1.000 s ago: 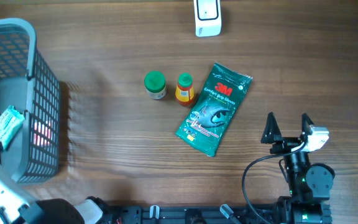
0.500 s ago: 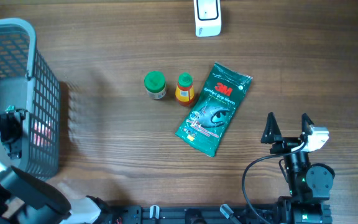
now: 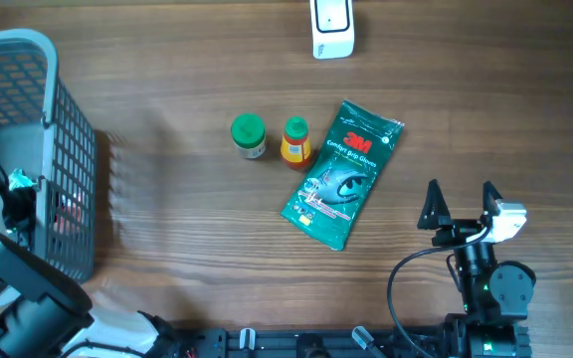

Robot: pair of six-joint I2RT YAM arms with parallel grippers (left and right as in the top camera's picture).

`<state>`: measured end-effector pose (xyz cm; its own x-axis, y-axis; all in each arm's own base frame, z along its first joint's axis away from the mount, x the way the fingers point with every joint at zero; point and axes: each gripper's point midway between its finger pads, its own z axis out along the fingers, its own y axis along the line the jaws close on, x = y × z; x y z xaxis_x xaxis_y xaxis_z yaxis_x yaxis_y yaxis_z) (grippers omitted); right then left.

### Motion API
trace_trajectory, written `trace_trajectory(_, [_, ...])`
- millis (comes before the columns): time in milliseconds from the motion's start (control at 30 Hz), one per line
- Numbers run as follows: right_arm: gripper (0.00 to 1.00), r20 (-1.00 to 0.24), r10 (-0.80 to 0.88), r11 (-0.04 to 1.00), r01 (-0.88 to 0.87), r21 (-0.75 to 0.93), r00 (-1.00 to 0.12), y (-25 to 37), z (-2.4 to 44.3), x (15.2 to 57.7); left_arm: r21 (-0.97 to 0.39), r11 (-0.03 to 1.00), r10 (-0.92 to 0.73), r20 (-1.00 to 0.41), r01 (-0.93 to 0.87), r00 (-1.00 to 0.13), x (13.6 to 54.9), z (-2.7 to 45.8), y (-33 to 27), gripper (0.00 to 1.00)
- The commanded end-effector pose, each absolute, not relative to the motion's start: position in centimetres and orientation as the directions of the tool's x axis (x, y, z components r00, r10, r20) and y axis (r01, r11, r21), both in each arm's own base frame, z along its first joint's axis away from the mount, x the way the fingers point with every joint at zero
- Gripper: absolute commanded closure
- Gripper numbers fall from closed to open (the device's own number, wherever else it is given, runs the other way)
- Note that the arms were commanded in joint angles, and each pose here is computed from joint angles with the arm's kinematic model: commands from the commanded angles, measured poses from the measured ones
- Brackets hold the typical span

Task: Scan the item barcode
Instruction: 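Reach the left gripper into the basket and grasp the orange tissue pack, then carry the orange tissue pack out toward the table near the jar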

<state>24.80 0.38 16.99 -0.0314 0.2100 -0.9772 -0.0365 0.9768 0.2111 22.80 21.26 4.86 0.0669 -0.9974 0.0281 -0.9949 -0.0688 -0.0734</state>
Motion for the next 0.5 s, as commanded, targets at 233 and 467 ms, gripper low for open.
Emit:
trace_trajectory(233, [0.00,-0.977,0.209,0.977,-0.027,0.210,-0.028,0.2,17.0,24.8,-0.076,-0.053,-0.997,0.065,-0.996,0.048,21.9,1.6,19.9,0.69])
trace_trajectory(467, [0.00,-0.977,0.209,0.977,-0.027,0.210,-0.028,0.2,17.0,24.8,-0.089,-0.053,-0.997,0.054,-0.995,0.049,22.2,2.0,20.3,0.96])
